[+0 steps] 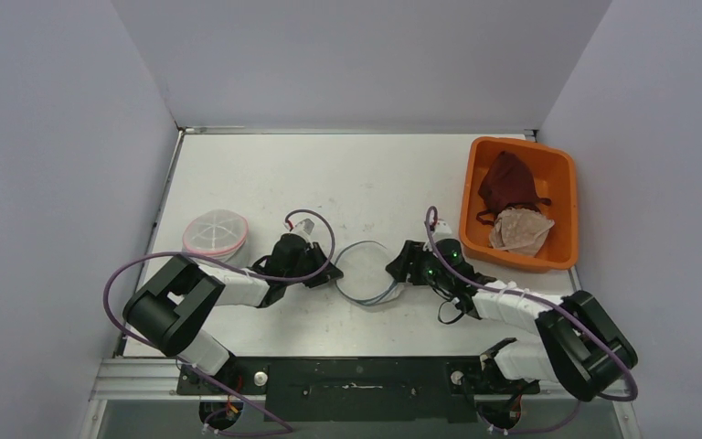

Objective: Unzip the laundry bag and remove the bra
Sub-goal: Pick up the laundry bag at the center of the board.

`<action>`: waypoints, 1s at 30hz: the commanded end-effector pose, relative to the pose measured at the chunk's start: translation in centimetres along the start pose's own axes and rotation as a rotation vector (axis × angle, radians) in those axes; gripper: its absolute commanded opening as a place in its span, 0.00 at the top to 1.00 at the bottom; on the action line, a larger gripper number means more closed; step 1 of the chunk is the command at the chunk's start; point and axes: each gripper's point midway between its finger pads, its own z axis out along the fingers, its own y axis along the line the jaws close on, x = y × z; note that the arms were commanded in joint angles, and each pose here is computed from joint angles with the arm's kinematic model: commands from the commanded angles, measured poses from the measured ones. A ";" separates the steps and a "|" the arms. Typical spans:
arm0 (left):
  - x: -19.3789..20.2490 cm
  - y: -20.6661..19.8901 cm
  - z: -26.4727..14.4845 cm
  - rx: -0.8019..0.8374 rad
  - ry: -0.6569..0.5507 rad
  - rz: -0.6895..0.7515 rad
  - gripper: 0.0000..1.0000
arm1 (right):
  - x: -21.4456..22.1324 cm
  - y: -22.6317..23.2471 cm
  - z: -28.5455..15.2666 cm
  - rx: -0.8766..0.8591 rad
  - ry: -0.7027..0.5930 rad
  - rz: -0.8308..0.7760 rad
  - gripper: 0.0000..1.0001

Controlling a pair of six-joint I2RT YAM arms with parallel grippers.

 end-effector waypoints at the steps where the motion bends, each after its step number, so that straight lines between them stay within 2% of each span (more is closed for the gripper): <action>1: -0.4 0.3 0.1 -0.032 -0.017 0.037 1.00 | -3.9 1.6 -2.0 0.010 -0.140 -0.048 0.35; 5: -0.7 0.1 0.0 -0.040 -0.024 0.048 1.00 | -6.6 4.6 -4.7 -0.006 -0.227 -0.097 0.33; 7: -0.8 0.0 0.0 -0.042 -0.026 0.053 1.00 | -7.0 7.0 -5.4 -0.089 -0.226 -0.109 0.42; 10: -0.8 0.0 -0.1 -0.047 -0.030 0.059 1.00 | -5.9 10.4 -5.4 -0.264 -0.157 -0.092 0.58; 12: -0.8 0.1 -0.2 -0.051 -0.031 0.060 1.00 | -4.5 11.0 -4.8 -0.321 -0.108 -0.071 0.65; 16: -0.8 0.1 -0.3 -0.054 -0.033 0.066 1.00 | -1.4 9.0 -3.2 -0.295 -0.035 -0.048 0.76; 30: -0.2 0.6 0.5 -0.062 -0.017 0.067 1.00 | 4.7 0.6 -0.8 -0.064 -0.015 0.041 0.77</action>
